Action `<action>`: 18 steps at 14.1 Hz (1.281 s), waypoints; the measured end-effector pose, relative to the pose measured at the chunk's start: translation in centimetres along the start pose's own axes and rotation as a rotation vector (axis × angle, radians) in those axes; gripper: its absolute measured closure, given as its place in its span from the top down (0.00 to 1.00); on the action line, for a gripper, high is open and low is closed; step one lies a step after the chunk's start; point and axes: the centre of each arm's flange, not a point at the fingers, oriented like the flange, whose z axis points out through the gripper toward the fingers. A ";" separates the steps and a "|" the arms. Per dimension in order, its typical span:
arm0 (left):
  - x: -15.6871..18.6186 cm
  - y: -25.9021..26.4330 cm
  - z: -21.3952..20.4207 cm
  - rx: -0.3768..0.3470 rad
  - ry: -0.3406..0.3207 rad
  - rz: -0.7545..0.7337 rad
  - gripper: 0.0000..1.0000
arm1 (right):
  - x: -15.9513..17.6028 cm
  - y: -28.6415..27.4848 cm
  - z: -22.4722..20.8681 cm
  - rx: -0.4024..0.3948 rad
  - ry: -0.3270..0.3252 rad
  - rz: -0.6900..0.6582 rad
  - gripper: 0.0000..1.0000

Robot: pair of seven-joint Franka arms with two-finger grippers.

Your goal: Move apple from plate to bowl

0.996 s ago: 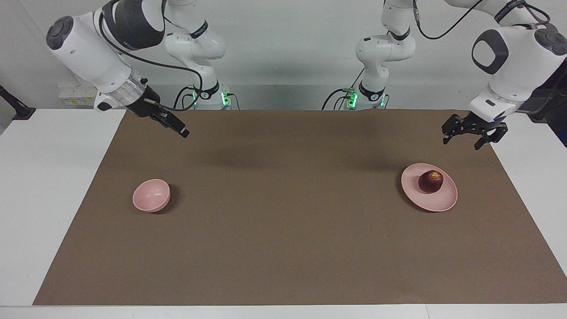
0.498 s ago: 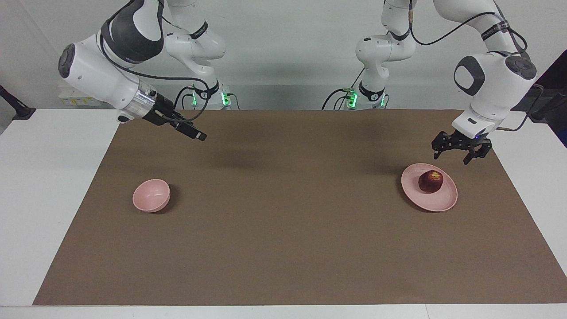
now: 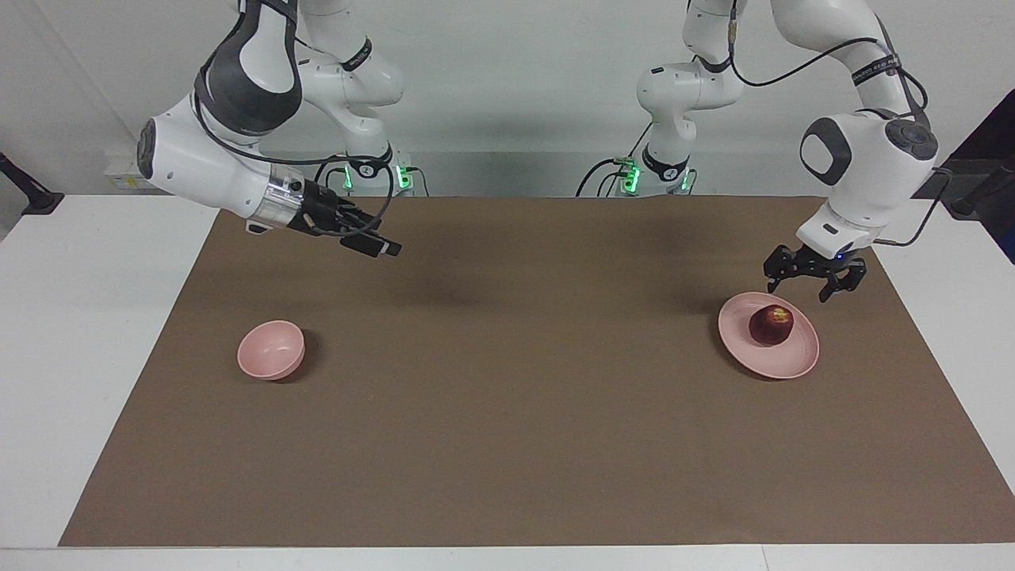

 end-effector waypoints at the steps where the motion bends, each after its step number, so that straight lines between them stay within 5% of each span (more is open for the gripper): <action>1: -0.1 0.0 0.2 -0.001 -0.002 0.000 1.00 | -0.4 -0.4 0.6 0.005 -0.019 0.020 1.00; 15: 0.7 0.8 8.2 0.033 0.062 0.021 1.00 | -5.8 -4.1 9.6 0.109 -0.248 0.204 1.00; 18: 1.0 1.0 8.2 0.037 0.072 0.025 0.75 | -5.7 -4.1 9.5 0.115 -0.255 0.213 1.00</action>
